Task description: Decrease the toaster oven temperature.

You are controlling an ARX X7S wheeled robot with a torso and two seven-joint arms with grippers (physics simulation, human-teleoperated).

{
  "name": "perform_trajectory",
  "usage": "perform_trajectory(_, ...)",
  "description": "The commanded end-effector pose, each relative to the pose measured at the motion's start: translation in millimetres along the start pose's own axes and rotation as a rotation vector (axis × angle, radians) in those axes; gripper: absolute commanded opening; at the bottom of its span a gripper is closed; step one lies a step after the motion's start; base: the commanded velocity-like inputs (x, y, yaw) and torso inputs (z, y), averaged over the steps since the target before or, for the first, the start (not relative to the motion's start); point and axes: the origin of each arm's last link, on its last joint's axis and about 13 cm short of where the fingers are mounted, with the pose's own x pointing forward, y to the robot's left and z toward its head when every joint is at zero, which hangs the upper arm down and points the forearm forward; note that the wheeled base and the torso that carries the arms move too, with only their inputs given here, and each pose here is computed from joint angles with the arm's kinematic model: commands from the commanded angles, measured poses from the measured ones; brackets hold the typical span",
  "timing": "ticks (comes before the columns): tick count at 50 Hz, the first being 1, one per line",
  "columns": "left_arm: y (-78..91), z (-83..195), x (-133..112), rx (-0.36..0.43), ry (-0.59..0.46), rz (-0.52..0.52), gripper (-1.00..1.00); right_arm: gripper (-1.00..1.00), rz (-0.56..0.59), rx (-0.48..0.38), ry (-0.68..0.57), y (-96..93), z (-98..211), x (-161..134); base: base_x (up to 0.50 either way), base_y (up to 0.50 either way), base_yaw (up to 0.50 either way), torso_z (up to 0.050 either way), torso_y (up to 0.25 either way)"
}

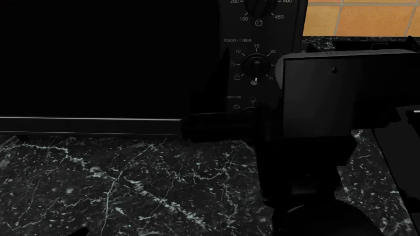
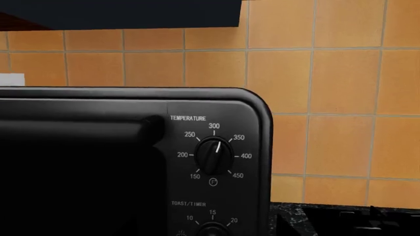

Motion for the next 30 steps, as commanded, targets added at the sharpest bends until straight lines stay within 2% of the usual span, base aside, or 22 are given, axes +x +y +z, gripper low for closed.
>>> perform_trajectory(1, 1.0, 0.2, 0.3, -0.002, 0.004, -0.001, 1.00, 1.00, -0.021, 0.044, 0.077, -4.8, 16.9, 9.4, 0.00, 0.00, 0.00, 0.000, 0.000)
perform_trajectory(4, 1.4, 0.1, 1.0, -0.004, 0.004, -0.002, 1.00, 1.00, -0.028, 0.056, 0.076, -7.2, 20.5, 12.9, 0.00, 0.00, 0.00, 0.000, 0.000)
perform_trajectory(10, 0.8, -1.2, 1.8, -0.006, 0.008, -0.007, 1.00, 1.00, -0.045, 0.026, 0.067, -10.3, 32.0, 21.9, 0.00, 0.00, 0.00, 0.000, 0.000)
perform_trajectory(18, 0.8, -1.4, 2.2, -0.008, 0.008, -0.006, 1.00, 1.00, -0.058, 0.071, 0.079, -11.7, 36.1, 34.0, 0.00, 0.00, 0.00, 0.000, 0.000)
perform_trajectory(30, 1.4, -1.9, 3.5, -0.012, 0.001, -0.007, 1.00, 1.00, -0.087, 0.070, 0.082, -5.1, 40.6, 43.6, 0.00, 0.00, 0.00, 0.000, 0.000)
